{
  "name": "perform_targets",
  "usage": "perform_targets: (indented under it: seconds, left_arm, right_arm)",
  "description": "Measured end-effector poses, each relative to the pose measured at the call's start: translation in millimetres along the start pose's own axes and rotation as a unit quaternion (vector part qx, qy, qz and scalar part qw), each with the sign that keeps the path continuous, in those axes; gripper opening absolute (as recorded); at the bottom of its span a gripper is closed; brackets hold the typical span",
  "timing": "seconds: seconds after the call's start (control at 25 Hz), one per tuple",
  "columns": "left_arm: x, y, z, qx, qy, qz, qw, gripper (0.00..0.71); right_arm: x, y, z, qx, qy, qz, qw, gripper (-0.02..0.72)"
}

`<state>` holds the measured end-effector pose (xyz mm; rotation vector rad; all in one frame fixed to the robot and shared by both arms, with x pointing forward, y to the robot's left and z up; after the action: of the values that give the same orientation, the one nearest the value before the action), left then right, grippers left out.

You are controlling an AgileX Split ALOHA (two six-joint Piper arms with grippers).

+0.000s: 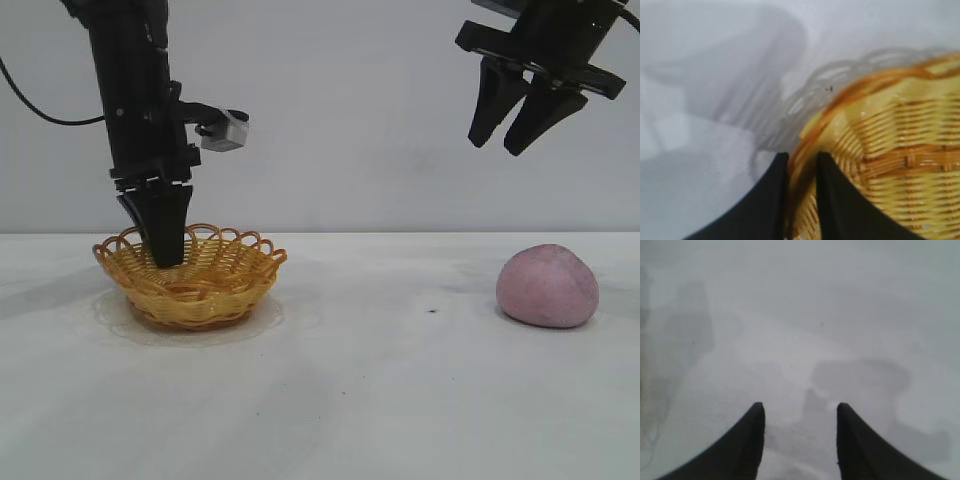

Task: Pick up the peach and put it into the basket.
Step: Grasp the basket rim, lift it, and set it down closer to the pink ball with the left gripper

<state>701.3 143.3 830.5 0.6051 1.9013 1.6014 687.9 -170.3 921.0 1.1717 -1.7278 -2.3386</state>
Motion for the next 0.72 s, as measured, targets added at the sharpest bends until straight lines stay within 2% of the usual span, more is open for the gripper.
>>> perform_targets:
  seconds: [0.08,0.12,0.16,0.2,0.4,0.48,0.72]
  left_arm:
    - [-0.2,5.7,-1.5,0.004,0.029,0.005,1.0,0.076]
    - [-3.3,9.9,-0.4,0.001,0.046,0.0,0.999,0.035]
    - [-7.9,15.0,1.4,-0.004,0.066,-0.009,0.998,0.05]
    - [-12.2,19.7,2.7,-0.007,0.09,-0.017,0.996,0.0]
    - [-22.8,43.2,-1.9,0.0,0.202,-0.051,0.978,0.0]
    - [-26.2,53.2,-5.8,0.01,0.249,-0.063,0.966,0.0]
    - [-38.8,78.0,-24.9,0.063,0.314,-0.095,0.943,0.0]
  right_arm:
    - [0.2,0.0,-0.2,0.001,0.001,0.001,1.0,0.282]
    - [0.3,0.0,-0.3,0.001,0.001,0.001,1.0,0.282]
    - [0.4,0.0,-0.4,0.001,0.002,0.001,1.0,0.282]
    - [0.4,0.0,-0.4,0.001,0.002,0.001,1.0,0.282]
    - [0.4,0.0,-0.4,0.001,0.002,0.001,1.0,0.282]
    - [0.4,0.0,-0.4,0.001,0.002,0.001,1.0,0.282]
    - [0.6,0.0,-0.7,0.002,0.003,0.002,1.0,0.282]
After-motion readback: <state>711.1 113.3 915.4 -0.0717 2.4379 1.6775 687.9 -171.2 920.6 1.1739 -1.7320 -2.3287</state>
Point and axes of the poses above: a point on each arm's last joint axis where the gripper is mounted, y pointing back along that axis away from the gripper, z along the wrist's bending axis when the last joint is at zero, x = y × z, the point moved 9 cm from there along -y, pointing out along that axis toward the gripper, and after that the axes turned 12 degrees about y, right-handed, at the moved point
